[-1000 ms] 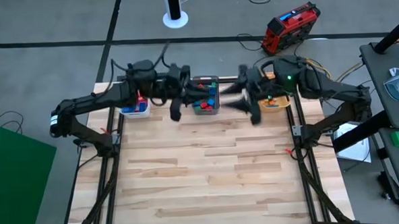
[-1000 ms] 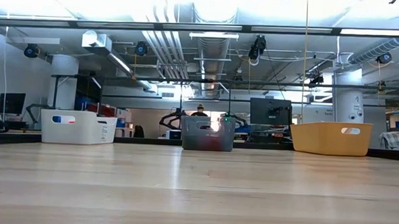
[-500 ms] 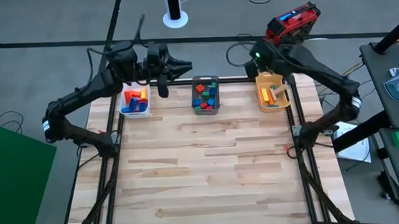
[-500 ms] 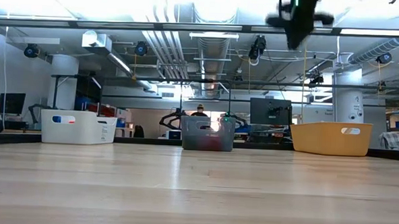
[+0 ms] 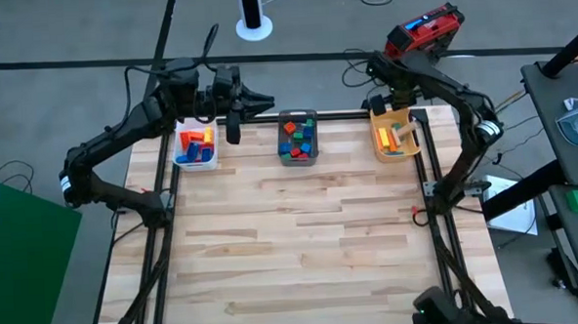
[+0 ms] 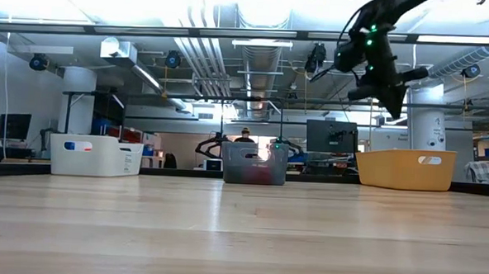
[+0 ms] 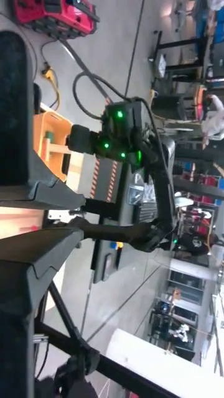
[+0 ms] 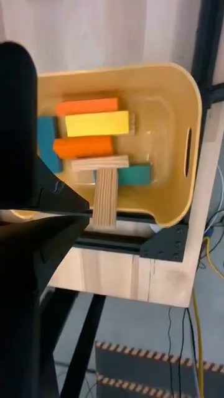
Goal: Sort blocks by size
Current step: Adjust the brown block in the yellow bin
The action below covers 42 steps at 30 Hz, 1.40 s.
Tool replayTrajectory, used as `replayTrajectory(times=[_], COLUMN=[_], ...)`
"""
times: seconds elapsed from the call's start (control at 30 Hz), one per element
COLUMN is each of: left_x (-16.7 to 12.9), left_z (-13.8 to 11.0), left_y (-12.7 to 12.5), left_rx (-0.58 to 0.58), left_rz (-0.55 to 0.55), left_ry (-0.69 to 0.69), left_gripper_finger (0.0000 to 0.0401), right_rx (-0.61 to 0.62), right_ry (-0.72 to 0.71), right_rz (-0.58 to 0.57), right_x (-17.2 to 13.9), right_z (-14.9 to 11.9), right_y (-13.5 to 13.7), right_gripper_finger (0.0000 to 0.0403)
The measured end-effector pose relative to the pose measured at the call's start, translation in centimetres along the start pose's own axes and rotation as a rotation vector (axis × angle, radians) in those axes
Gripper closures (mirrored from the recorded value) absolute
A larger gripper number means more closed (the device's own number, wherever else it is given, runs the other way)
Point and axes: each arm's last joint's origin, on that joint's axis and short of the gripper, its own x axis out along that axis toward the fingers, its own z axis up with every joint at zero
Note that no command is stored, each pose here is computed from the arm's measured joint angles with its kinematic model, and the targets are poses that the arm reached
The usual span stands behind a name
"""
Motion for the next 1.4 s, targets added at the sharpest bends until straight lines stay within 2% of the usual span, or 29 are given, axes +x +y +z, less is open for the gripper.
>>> replayTrajectory(times=[0.2, 0.43, 0.57, 0.7, 0.93, 1.13, 1.4], left_x=[0.0, 0.0, 0.0, 0.0, 0.0, 0.0, 0.0], left_z=[-0.2, -0.2, -0.3, -0.3, -0.3, -0.3, -0.3], left_y=[0.0, 0.0, 0.0, 0.0, 0.0, 0.0, 0.0], left_rx=[-0.004, 0.02, 0.018, 0.012, 0.015, 0.015, 0.015], left_rz=[0.001, 0.001, 0.001, 0.001, -0.01, -0.014, -0.014], left_ry=[0.018, 0.021, 0.022, 0.023, 0.024, 0.025, 0.026], left_gripper_finger=[0.0365, 0.0365, 0.0365, 0.0365, 0.0365, 0.0365, 0.0365], right_rx=[-0.004, -0.083, -0.078, -0.026, 0.043, 0.227, 0.645], right_ry=[0.036, 0.16, 0.122, 0.049, 0.021, 0.0, -0.047], right_rz=[-0.181, -0.281, -0.385, -0.412, -0.414, -0.414, -0.447], right_x=[2.8, 6.9, 7.7, 7.9, 7.9, 8.2, 8.8], right_z=[0.2, -0.2, -0.2, 0.1, 0.3, 0.1, -1.5], right_y=[1.2, 3.1, 3.1, 3.2, 3.2, 3.1, 3.8], right_gripper_finger=[0.039, 0.039, 0.039, 0.039, 0.039, 0.039, 0.039])
